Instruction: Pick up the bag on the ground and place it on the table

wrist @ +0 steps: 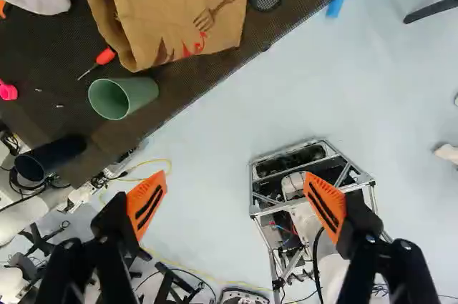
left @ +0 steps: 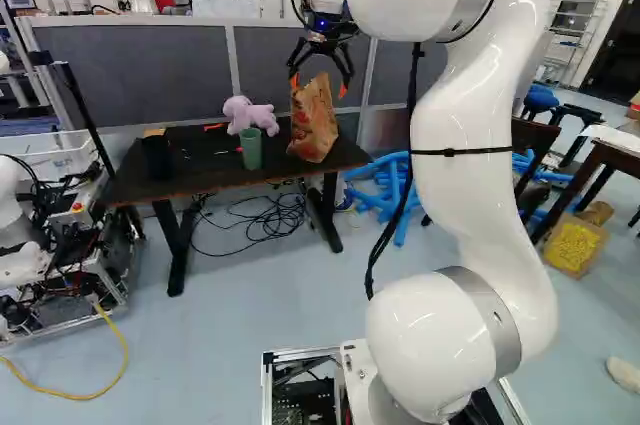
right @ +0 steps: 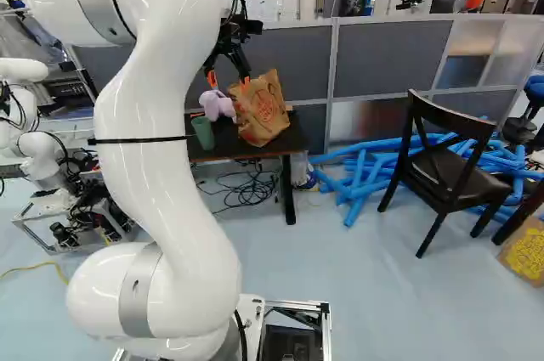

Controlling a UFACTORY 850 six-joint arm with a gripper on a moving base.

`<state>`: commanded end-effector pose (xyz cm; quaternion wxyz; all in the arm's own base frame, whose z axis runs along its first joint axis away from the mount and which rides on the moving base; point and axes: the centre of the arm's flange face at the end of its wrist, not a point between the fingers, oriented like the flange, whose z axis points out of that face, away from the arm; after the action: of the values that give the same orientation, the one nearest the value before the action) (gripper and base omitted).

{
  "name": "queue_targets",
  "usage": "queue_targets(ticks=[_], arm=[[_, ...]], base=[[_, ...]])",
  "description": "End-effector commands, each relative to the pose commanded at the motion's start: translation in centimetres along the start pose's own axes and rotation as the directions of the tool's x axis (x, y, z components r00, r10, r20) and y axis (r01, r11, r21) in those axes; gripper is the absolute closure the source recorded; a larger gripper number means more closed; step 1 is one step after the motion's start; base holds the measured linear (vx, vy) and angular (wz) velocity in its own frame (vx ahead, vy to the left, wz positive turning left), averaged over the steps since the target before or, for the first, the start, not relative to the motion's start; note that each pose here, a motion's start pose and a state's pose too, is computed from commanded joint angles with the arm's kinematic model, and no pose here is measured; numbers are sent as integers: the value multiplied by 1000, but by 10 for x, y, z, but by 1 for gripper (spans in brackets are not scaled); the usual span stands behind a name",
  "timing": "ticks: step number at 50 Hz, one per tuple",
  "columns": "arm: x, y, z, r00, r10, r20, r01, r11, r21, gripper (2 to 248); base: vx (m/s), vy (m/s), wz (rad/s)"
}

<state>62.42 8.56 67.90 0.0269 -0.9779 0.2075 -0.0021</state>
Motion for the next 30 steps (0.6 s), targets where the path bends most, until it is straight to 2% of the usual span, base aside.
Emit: queue_targets(ticks=[13,30], arm=[[0,0,0,1000,0,0,0,1000,0,3],[0,0,0,1000,0,0,0,1000,0,3]], base=[[-83,1,12],[5,0,-1]])
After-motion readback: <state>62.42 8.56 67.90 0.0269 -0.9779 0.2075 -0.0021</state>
